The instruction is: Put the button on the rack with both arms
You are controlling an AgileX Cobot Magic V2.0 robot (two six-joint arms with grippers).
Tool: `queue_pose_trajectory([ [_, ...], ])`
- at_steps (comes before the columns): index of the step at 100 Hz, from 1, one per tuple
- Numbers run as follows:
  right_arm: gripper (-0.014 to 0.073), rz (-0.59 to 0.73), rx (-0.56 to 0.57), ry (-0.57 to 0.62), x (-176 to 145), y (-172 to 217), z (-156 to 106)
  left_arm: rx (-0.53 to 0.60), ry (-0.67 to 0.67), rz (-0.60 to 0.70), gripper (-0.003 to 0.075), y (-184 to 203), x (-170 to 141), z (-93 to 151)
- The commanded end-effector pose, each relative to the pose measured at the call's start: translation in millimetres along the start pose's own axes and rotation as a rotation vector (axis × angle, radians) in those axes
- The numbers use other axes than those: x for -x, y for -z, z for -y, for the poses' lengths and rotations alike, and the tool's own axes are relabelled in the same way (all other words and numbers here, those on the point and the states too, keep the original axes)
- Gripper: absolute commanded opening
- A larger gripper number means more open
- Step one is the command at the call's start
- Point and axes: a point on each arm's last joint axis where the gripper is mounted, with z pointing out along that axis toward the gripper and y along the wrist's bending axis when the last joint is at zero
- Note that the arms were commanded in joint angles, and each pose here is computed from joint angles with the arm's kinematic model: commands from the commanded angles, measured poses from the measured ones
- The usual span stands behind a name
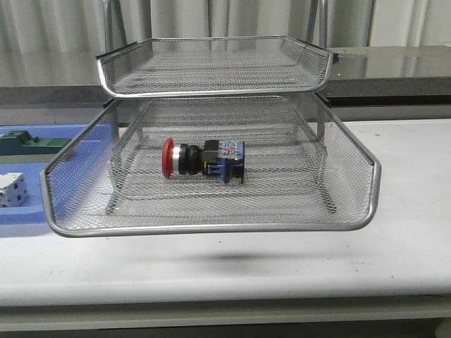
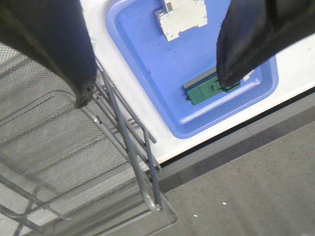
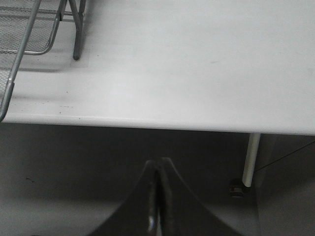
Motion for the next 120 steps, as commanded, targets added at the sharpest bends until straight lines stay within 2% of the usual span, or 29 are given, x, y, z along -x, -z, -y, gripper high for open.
queue_pose_trajectory([
  [1, -0.0071, 0.081, -0.01, 0.01, 11.6, 6.8, 1.2, 0.087, 0.05, 0.175, 0.0493, 22.2, -1.7, -1.3],
  [22, -0.0071, 0.081, -0.01, 0.01, 11.6, 6.8, 1.2, 0.155, 0.124, 0.325, 0.0493, 48.9, -50.8, 14.1],
  [42, -0.0071, 0.081, -0.01, 0.01, 11.6, 6.8, 1.2, 0.163, 0.21, 0.41, 0.0493, 64.7, -99.4, 30.8],
  [63, -0.0071, 0.081, -0.01, 0.01, 11.6, 6.8, 1.2, 0.174, 0.213, 0.492, 0.0493, 79.9, -137.3, 45.0],
  [83, -0.0071, 0.081, -0.01, 0.01, 11.6, 6.8, 1.2, 0.203, 0.206, 0.574, 0.0493, 88.0, -155.0, 50.2],
  [120, -0.0071, 0.081, -0.01, 0.01, 11.6, 6.8, 1.2, 0.213, 0.209, 0.581, 0.0492, 86.4, -158.3, 49.8],
])
